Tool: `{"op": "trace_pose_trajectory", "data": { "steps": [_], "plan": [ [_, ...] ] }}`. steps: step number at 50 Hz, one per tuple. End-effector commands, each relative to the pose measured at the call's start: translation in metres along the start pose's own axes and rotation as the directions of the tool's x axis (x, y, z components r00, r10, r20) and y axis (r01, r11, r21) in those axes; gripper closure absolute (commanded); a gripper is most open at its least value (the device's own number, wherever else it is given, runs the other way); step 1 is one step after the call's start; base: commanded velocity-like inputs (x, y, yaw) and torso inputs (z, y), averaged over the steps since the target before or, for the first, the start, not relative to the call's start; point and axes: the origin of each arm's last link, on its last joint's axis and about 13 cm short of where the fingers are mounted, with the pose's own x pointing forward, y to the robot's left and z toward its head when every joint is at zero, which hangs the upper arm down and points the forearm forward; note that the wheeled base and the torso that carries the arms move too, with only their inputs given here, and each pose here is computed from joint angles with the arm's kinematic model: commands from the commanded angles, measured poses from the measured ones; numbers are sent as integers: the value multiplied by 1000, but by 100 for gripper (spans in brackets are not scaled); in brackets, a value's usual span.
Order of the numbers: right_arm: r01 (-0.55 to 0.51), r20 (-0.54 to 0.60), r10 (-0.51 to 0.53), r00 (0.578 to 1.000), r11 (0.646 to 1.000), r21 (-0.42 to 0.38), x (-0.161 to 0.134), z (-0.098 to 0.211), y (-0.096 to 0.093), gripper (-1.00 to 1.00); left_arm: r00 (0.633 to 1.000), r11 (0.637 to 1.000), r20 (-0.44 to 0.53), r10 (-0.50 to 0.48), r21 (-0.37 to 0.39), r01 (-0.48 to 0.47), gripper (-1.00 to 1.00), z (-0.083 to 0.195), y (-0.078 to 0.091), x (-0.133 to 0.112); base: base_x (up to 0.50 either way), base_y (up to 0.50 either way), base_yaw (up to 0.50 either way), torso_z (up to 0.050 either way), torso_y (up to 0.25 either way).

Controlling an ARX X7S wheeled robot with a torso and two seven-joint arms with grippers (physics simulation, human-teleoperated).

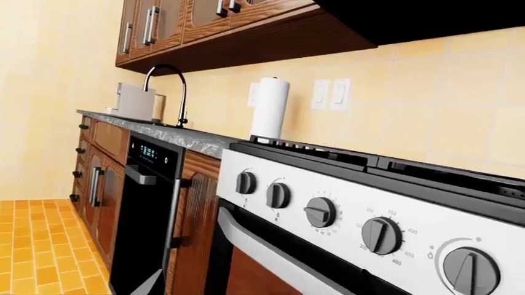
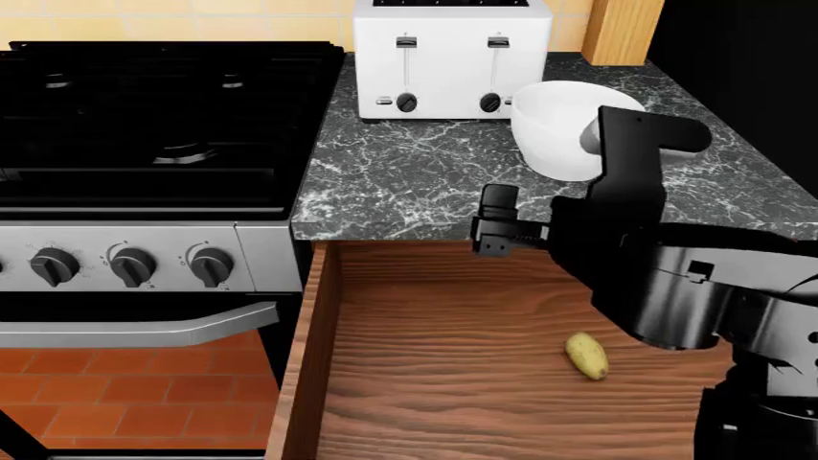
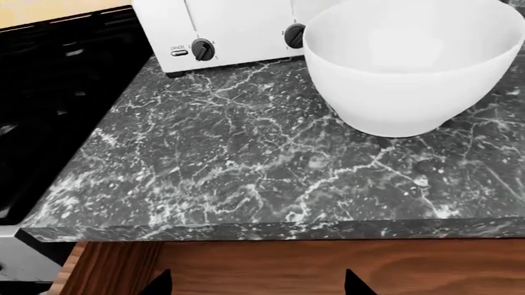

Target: Place the bar in the bowl and close the drawer.

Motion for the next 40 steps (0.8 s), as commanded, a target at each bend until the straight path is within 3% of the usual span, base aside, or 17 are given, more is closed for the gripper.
{"op": "trace_pose_trajectory", "data": {
  "steps": [1, 9, 16, 31, 40],
  "plan": [
    [-5, -2, 5, 1000, 995, -99, -17, 11, -2, -100, 1000, 1000, -10, -2, 7, 2, -100, -3, 2, -3, 0, 0, 0, 0, 0],
    [-99, -121, 64, 991, 946, -310, -45, 12, -5, -100, 1000, 1000, -12, -15, 7, 15, -100, -4, 10, -10, 0, 0, 0, 0, 0],
    [-132, -203, 48, 978, 895, -426, -70, 14, -11, -100, 1000, 1000, -18, -17, 8, 17, -100, -6, 16, -15, 0, 0, 0, 0, 0],
    [-163, -348, -24, 937, 852, -497, -104, 5, -11, -100, 999, 1000, -33, -20, -1, 20, -100, -10, 24, -21, 0, 0, 0, 0, 0],
    [-218, -457, -105, 883, 771, -598, -122, -13, -16, -100, 999, 1000, -33, -23, -2, 23, -100, -11, 25, -22, 0, 0, 0, 0, 0]
  ]
}}
